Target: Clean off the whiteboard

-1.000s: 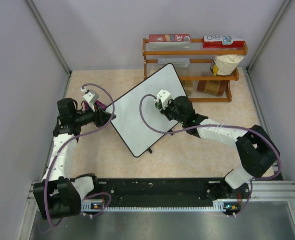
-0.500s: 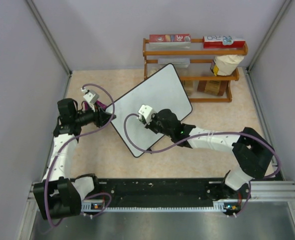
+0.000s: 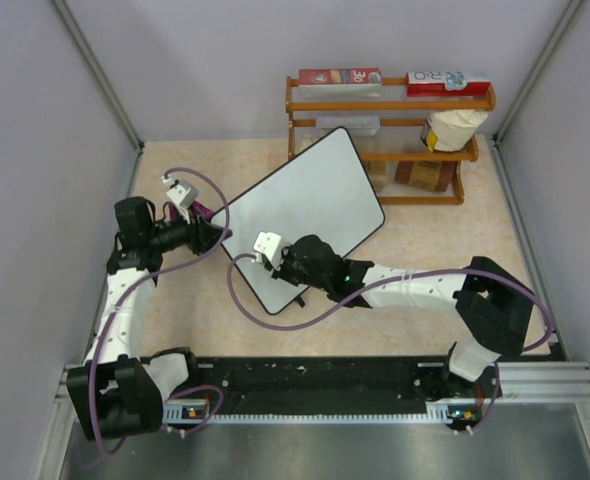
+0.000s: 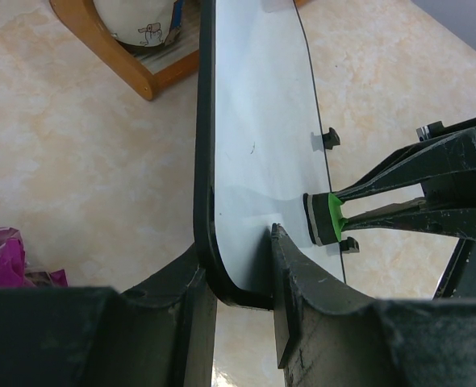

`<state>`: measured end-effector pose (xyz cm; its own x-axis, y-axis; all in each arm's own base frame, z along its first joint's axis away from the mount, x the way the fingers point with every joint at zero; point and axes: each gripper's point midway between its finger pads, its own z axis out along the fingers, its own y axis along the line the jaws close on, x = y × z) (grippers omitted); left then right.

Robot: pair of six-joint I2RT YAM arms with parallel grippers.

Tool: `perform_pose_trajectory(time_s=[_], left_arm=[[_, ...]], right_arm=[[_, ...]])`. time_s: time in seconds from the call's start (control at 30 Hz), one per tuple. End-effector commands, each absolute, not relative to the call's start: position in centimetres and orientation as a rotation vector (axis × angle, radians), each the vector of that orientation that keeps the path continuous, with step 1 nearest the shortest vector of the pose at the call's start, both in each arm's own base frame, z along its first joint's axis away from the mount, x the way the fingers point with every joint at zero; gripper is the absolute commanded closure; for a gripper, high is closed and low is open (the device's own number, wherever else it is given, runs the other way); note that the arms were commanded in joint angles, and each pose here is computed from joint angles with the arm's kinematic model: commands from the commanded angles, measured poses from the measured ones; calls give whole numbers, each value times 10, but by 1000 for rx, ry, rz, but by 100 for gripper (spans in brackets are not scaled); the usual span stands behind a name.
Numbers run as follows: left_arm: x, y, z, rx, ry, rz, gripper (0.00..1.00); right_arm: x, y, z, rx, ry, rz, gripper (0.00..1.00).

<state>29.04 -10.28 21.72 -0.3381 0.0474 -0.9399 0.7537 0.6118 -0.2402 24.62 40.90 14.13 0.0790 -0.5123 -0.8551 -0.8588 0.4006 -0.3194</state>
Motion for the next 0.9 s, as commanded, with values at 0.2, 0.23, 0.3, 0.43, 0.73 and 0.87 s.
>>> perform_pose_trajectory(time_s=[0.2,0.23,0.3,0.43,0.73,0.87], left_arm=[[288,-106,208,790,1720,-758,100],[287,-106,209,793,1717,-757,100],[287,-106,207,793,1719,-755,100],[287,-106,207,794,1719,-758,100],[288,-106,207,790,1722,-759,100],[288,-105,207,792,1721,-755,100]], right_arm=[[251,412,144,-1263,1549,345,100],[258,406,144,-1248,1560,333,100],[266,400,149,-1222,1568,329,100],[297,374,157,-1128,1622,311,100],[354,312,158,-958,1717,249,100],[379,284,158,-889,1741,206,100]])
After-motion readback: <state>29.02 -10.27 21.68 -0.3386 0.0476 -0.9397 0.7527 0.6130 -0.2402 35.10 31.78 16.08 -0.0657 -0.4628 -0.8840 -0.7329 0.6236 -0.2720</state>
